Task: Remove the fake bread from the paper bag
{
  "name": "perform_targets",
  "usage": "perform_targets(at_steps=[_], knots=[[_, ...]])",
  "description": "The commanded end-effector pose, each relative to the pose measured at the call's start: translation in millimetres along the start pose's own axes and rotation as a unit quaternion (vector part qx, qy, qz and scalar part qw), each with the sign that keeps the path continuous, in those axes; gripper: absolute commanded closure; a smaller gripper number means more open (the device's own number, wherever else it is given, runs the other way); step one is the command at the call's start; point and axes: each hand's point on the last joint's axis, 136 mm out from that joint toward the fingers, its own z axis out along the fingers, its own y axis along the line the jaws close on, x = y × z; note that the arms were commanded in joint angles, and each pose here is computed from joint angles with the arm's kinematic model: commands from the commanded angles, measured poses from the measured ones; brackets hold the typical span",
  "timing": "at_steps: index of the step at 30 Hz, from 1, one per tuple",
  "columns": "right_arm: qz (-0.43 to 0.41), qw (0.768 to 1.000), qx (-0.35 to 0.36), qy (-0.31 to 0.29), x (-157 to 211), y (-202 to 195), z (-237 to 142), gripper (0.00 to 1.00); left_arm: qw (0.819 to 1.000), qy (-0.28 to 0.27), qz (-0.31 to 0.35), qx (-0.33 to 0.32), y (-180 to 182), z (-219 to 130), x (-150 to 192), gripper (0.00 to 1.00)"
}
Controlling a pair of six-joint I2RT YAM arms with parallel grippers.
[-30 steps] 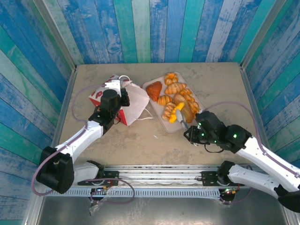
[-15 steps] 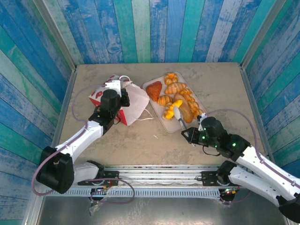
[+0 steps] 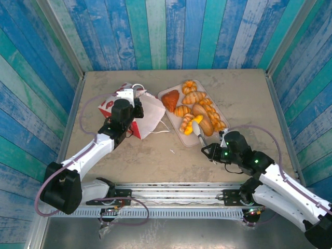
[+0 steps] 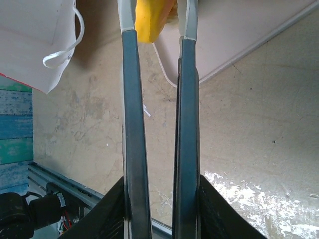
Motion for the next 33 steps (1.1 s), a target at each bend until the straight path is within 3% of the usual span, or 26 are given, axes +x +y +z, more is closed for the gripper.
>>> perform_targets(at_steps=[1, 9, 33], knots=[[0.016, 0.999, 0.024, 0.018, 10, -15, -1, 0.64, 1.0, 0.002, 0.003, 0.008, -5, 1, -3, 0.94], [0.028, 0.997, 0.064, 0.033, 17, -29, -10, 0.57, 1.0, -0.002, 0.003, 0.009, -6, 0, -8, 0.94], [0.002, 0.994, 0.105, 0.038, 8, -22, -35, 0.6, 1.0, -0.001, 0.0, 0.016, -9, 3, -8, 0.94]])
